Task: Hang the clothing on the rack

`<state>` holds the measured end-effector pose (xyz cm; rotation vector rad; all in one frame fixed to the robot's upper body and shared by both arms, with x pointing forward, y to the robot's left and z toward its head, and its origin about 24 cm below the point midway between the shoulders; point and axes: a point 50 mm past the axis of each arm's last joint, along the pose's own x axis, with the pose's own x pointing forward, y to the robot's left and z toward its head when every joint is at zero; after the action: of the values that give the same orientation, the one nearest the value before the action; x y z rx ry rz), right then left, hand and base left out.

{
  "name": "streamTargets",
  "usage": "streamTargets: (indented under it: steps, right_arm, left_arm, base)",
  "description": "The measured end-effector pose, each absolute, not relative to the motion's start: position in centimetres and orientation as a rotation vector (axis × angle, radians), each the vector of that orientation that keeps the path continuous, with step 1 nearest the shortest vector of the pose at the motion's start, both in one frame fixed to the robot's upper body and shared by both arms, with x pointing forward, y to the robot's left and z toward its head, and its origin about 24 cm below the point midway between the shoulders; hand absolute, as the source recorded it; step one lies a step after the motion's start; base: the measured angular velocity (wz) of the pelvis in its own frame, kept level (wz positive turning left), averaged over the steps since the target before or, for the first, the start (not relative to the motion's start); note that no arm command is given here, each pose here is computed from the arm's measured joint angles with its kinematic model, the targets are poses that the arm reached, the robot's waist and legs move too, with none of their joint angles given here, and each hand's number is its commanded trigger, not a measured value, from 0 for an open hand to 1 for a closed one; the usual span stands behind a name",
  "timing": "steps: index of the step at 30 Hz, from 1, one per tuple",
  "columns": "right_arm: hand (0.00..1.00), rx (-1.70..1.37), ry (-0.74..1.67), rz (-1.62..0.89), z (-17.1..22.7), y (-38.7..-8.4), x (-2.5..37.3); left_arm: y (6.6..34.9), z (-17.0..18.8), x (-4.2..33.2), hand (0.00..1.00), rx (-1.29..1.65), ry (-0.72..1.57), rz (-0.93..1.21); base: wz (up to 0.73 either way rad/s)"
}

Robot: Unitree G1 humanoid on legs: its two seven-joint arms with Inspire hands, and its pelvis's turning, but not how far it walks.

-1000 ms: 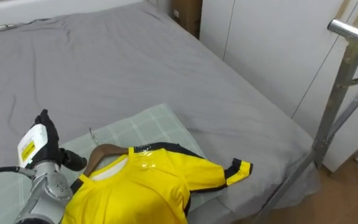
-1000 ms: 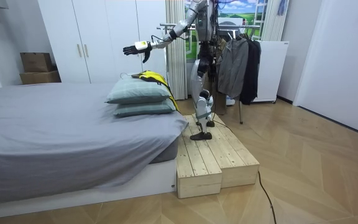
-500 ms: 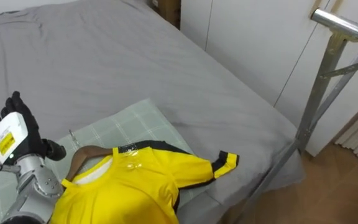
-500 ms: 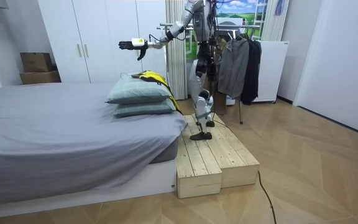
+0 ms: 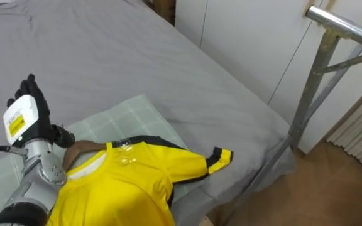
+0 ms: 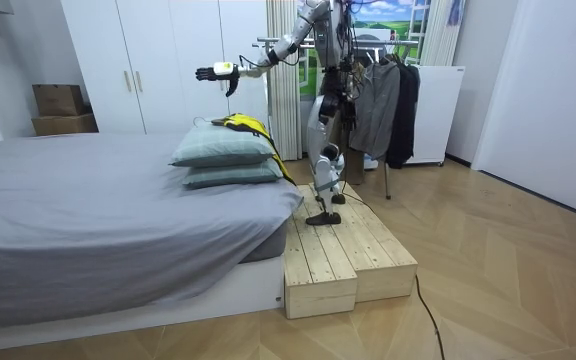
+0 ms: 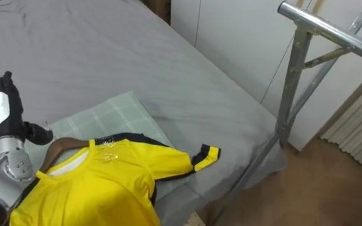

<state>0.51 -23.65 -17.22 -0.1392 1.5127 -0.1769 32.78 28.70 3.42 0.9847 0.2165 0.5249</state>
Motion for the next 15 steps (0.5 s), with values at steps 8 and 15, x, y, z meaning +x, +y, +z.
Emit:
streamTargets:
  steps: [8,15]
  right_arm:
    - [0.0,-0.179,1.462,-0.135,-17.1,-23.7,2.8]
    - [0.0,-0.2,1.439,-0.142,-17.0,-23.7,4.0]
  left_arm:
    - [28.4,1.6,32.5,0.0,0.946,0.372,0.4]
    - [29.4,-1.1,30.6,0.0,0.787,0.597,0.399]
  base:
    - [-0.01]
    - [-0.02]
